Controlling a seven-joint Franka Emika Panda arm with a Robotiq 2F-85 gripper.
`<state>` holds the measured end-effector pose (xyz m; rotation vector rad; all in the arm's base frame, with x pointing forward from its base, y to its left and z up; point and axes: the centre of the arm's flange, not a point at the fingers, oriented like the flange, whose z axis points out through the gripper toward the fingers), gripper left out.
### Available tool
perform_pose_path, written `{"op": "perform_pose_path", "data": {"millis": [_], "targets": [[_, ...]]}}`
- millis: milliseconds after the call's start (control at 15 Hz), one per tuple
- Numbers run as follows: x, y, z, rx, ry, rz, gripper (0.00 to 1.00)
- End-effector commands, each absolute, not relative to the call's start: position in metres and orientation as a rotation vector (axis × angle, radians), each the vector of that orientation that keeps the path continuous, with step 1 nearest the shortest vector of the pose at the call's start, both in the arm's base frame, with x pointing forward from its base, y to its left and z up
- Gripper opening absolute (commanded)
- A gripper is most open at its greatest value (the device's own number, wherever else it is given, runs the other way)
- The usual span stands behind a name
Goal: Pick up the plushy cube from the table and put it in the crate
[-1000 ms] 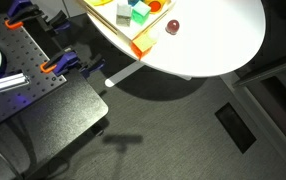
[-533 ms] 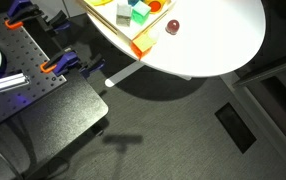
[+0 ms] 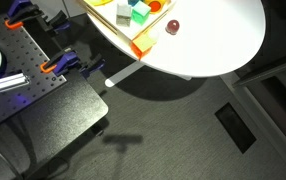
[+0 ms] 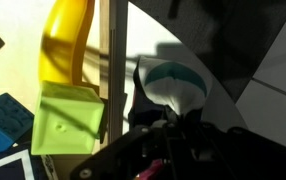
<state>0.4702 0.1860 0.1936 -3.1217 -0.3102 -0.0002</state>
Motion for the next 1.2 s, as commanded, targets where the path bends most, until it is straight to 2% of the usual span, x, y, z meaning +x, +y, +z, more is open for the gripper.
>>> {"op": "perform_pose_path", "data": {"millis": [0, 1133], "targets": [[0.47, 0.182, 0.219, -3.111, -0.27, 0.014, 0.06], [0.468, 0.124, 0.292, -3.149, -0.069, 0.006, 0.05]]}}
